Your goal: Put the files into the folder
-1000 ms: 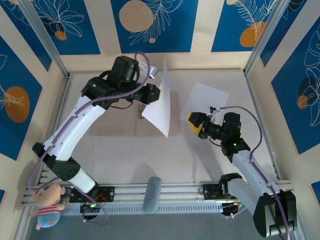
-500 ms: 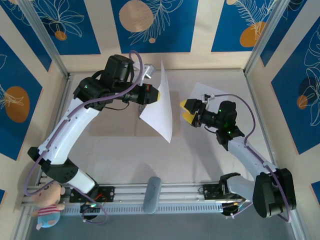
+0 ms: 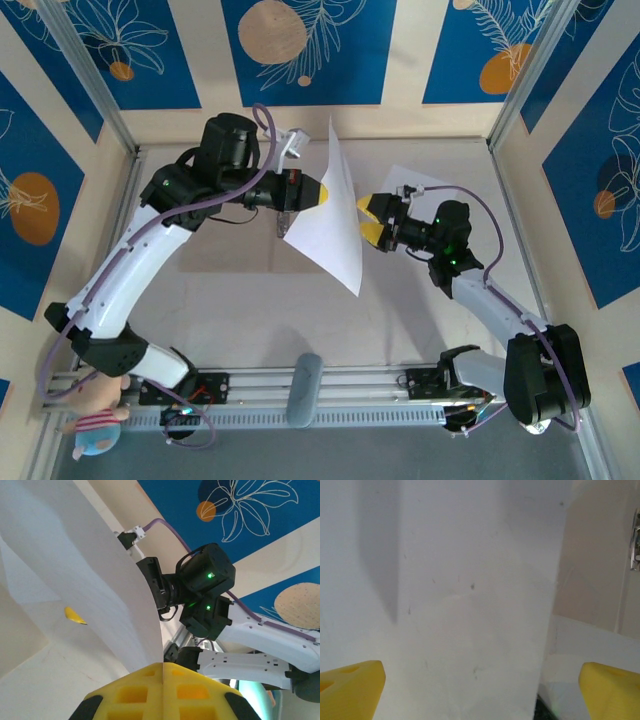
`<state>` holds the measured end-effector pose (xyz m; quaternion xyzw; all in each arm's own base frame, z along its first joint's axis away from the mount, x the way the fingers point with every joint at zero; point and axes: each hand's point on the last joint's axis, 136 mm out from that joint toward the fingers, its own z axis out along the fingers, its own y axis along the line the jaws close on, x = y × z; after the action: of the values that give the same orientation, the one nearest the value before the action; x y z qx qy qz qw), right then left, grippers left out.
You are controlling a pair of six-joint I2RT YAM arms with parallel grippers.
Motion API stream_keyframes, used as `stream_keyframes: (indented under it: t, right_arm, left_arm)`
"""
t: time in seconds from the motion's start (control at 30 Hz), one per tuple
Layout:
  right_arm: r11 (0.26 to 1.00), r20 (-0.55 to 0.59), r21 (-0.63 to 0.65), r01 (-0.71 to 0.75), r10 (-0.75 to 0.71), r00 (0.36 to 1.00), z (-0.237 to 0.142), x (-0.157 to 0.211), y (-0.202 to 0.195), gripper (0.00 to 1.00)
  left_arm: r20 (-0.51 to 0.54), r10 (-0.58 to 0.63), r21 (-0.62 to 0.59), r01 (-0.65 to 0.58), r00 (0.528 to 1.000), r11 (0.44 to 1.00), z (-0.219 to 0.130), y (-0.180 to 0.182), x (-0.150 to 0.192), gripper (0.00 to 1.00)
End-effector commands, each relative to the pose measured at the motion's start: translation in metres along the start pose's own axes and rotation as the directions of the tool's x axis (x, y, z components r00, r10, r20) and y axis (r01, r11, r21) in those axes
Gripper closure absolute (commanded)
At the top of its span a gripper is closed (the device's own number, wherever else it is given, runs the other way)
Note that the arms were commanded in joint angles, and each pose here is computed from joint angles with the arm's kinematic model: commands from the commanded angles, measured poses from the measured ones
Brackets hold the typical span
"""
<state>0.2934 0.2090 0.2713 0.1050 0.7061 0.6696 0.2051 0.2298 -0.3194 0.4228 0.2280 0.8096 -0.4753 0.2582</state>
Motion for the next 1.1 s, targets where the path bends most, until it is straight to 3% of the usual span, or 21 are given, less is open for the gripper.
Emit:
stream_keyframes:
  t: [0.0, 0.07, 0.53, 1.07]
  right_arm:
    - [0.998, -0.008, -0.051, 0.042, -0.042, 0.999, 0.001, -0.001, 0.019, 0.01]
    - [0.997, -0.004, -0.059, 0.048, -0.048, 0.999, 0.000, -0.002, 0.021, 0.01]
    - [0.988, 0.004, -0.136, 0.079, -0.079, 0.997, -0.008, -0.003, 0.044, 0.01]
    - [0.983, 0.023, -0.147, 0.109, -0.107, 0.994, -0.019, 0.000, 0.050, 0.01]
  left_arm:
    - [0.029, 0.002, 0.057, -0.004, 1.000, 0.998, -0.010, -0.017, 0.001, 1.00]
    - [0.039, -0.010, 0.008, 0.010, 0.999, 1.000, -0.014, -0.008, 0.004, 1.00]
    - [0.054, -0.131, -0.015, 0.132, 0.990, 0.991, -0.023, 0.036, 0.026, 1.00]
    - [0.095, -0.232, -0.040, 0.237, 0.968, 0.971, -0.026, 0.080, 0.025, 1.00]
